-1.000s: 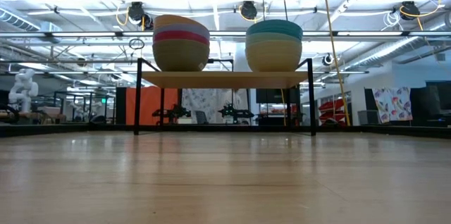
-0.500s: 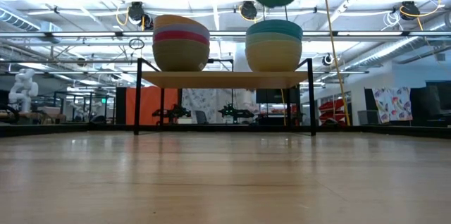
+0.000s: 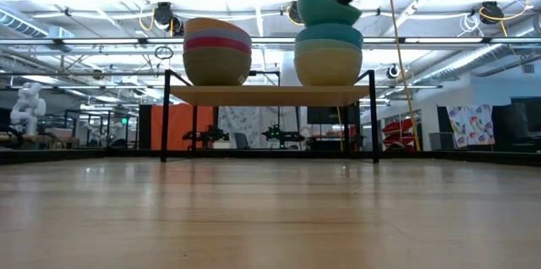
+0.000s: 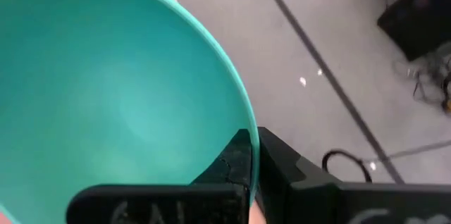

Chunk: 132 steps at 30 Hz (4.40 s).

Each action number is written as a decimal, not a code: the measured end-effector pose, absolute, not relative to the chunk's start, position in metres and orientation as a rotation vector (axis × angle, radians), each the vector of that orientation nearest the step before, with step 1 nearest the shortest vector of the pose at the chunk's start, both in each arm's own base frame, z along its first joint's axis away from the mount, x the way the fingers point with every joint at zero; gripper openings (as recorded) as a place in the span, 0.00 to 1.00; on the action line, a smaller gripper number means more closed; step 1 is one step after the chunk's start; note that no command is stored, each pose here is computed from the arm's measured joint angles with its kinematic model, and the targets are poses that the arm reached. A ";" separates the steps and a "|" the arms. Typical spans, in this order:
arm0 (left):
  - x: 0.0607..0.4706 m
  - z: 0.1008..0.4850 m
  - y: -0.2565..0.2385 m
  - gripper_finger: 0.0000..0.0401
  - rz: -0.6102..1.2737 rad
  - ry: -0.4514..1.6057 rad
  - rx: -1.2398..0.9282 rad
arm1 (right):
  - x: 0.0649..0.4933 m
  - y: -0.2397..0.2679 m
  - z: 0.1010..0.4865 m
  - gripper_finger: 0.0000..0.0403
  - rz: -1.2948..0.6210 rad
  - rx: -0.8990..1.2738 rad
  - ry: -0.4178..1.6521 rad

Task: Place and stack bowls onto a shelf
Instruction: Stack the light blue bowl on top of the blue bowl on the shelf, then adjust the stacked bowls on the shelf

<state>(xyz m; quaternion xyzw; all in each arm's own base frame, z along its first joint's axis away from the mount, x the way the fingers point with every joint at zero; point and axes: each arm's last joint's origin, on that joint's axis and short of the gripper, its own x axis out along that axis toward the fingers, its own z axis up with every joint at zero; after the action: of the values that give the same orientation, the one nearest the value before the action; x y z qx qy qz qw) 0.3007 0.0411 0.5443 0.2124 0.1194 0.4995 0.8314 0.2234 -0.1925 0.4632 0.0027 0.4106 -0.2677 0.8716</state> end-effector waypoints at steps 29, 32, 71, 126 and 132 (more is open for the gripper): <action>0.301 0.544 0.041 0.44 1.059 0.256 0.455 | 0.241 -0.243 0.410 0.01 -0.440 0.115 1.063; 0.301 0.544 0.041 0.44 1.059 0.256 0.455 | 0.241 -0.242 0.410 0.04 -0.441 0.116 1.063; 0.299 0.544 0.050 0.44 1.085 0.287 0.485 | 0.233 -0.185 0.468 0.02 -0.367 -0.264 0.794; 0.264 0.463 0.088 0.44 1.210 0.823 0.157 | 0.174 -0.137 0.451 0.00 -0.397 -0.191 0.788; 0.259 0.455 0.085 0.44 1.191 0.861 0.040 | 0.170 -0.135 0.440 0.00 -0.376 -0.094 0.904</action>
<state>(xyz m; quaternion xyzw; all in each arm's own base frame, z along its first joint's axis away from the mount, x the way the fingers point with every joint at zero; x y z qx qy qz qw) 0.2594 0.0854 0.4552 0.0183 0.3929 0.5433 0.7417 0.1696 -0.1346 0.4401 -0.0453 0.4342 -0.1803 0.8814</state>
